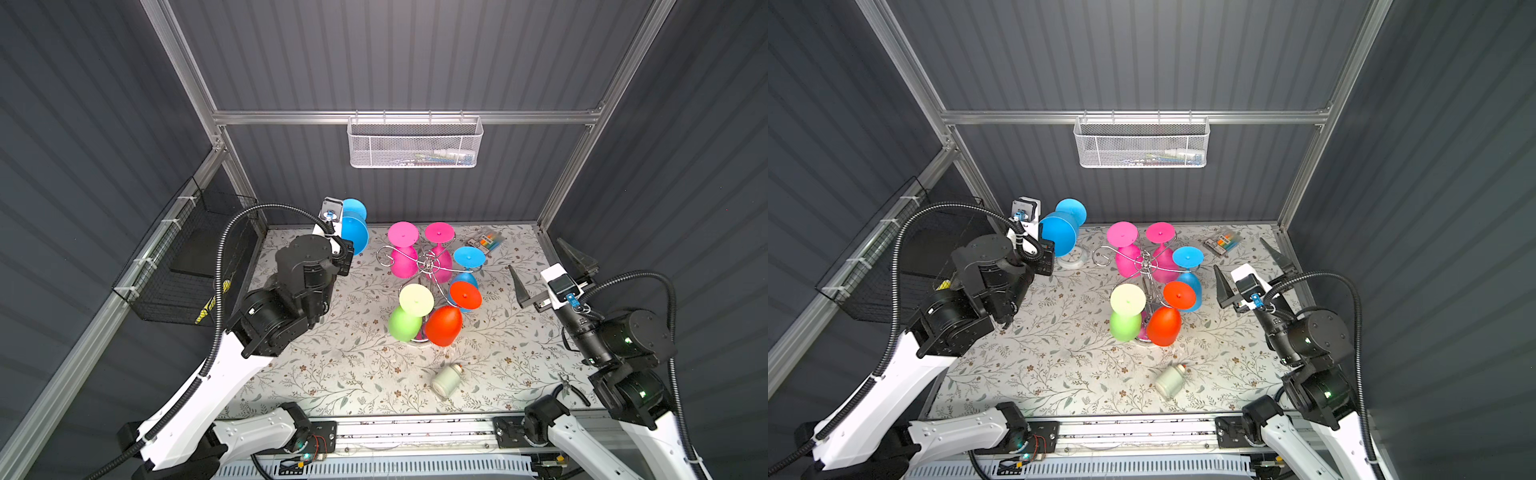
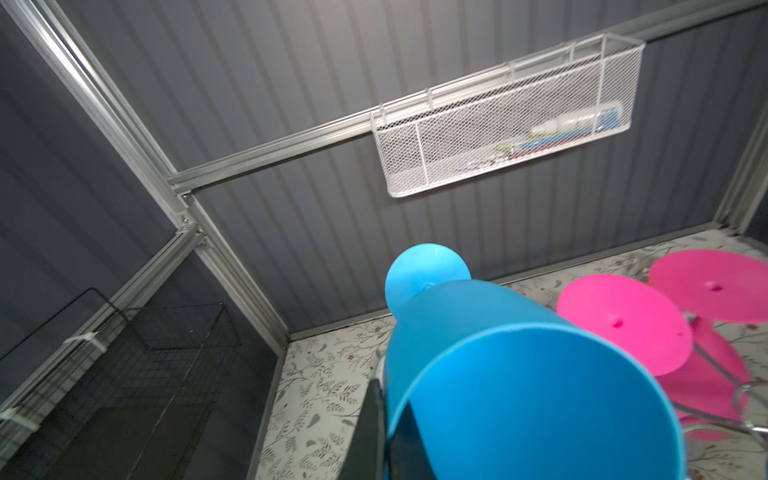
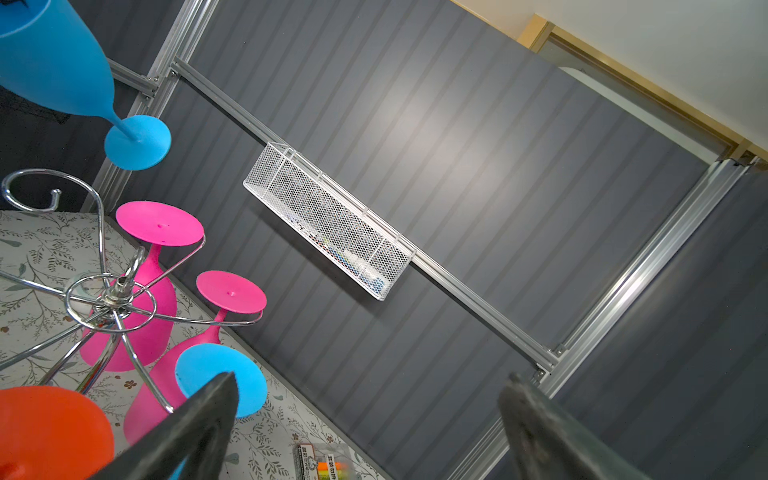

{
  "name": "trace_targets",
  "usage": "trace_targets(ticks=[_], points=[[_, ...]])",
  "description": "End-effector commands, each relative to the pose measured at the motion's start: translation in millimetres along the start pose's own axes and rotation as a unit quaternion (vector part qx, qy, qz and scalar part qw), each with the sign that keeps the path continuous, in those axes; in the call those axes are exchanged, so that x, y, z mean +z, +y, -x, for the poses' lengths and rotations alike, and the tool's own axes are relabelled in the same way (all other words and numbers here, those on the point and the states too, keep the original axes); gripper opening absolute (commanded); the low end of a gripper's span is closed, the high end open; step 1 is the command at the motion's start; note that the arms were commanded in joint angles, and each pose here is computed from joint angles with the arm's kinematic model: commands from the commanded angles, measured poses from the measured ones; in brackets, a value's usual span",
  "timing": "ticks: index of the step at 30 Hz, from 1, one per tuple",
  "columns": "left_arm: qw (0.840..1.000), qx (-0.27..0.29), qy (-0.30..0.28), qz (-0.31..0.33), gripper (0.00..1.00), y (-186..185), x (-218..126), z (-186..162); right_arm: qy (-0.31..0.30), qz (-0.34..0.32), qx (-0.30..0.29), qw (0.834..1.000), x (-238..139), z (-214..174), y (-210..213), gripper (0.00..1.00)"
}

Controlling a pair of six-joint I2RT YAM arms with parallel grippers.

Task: Take the wine glass off the wine glass rack
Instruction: 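Carry the blue glass with the left gripper down beside the rack, then lower the blue glass upright onto the table and open the left gripper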

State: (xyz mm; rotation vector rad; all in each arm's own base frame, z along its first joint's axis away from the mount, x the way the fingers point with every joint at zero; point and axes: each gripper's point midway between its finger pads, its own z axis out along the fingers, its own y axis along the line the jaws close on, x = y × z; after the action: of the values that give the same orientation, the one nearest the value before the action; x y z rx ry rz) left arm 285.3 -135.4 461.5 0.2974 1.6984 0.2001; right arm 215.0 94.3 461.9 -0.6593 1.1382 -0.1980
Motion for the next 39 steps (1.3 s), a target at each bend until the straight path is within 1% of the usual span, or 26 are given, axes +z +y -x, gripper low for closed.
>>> trace_targets(ticks=[1, 3, 4, 6, 9, 12, 14, 16, 18, 24, 28, 31, 39], points=[[0.996, 0.060, 0.051, 0.044, 0.00, 5, 8, -32, 0.000, -0.005, 0.013, 1.000, -3, -1, -1, 0.99], [0.994, 0.069, 0.072, 0.044, 0.00, 0, 14, -46, 0.002, -0.004, 0.015, 1.000, -3, -2, 0, 0.99], [0.995, 0.058, 0.078, 0.038, 0.00, -1, 17, -51, 0.002, -0.004, 0.016, 1.000, -4, -2, 0, 0.99], [0.995, 0.027, 0.093, 0.008, 0.00, -3, 27, -64, 0.003, -0.004, 0.016, 1.000, -4, -3, 0, 0.99], [0.989, -0.023, 0.144, -0.024, 0.00, 4, 49, -89, 0.002, -0.002, 0.017, 1.000, -6, -2, 0, 0.99], [0.975, -0.025, 0.215, -0.053, 0.00, -3, 68, -117, 0.000, 0.002, 0.023, 1.000, -9, -1, 2, 0.99], [0.962, -0.021, 0.263, -0.075, 0.00, -14, 79, -136, -0.001, 0.000, 0.026, 1.000, -12, -1, 1, 0.99], [0.949, -0.022, 0.301, -0.096, 0.00, -24, 87, -150, -0.001, -0.001, 0.029, 1.000, -16, -1, 0, 0.99], [0.940, -0.020, 0.325, -0.107, 0.00, -31, 92, -157, 0.002, -0.001, 0.034, 0.999, -18, -1, 0, 0.99], [0.924, -0.006, 0.363, -0.120, 0.00, -41, 108, -177, 0.029, 0.007, 0.050, 0.998, -22, -7, 1, 0.99], [0.911, -0.011, 0.388, -0.141, 0.00, -52, 117, -195, 0.026, 0.002, 0.059, 0.998, -26, -6, -1, 0.99], [0.908, -0.017, 0.392, -0.147, 0.00, -55, 125, -203, 0.026, 0.003, 0.062, 0.998, -28, -6, -1, 0.99], [0.897, -0.033, 0.415, -0.147, 0.00, -45, 147, -225, 0.033, 0.006, 0.061, 0.998, -31, -7, -1, 0.99]])
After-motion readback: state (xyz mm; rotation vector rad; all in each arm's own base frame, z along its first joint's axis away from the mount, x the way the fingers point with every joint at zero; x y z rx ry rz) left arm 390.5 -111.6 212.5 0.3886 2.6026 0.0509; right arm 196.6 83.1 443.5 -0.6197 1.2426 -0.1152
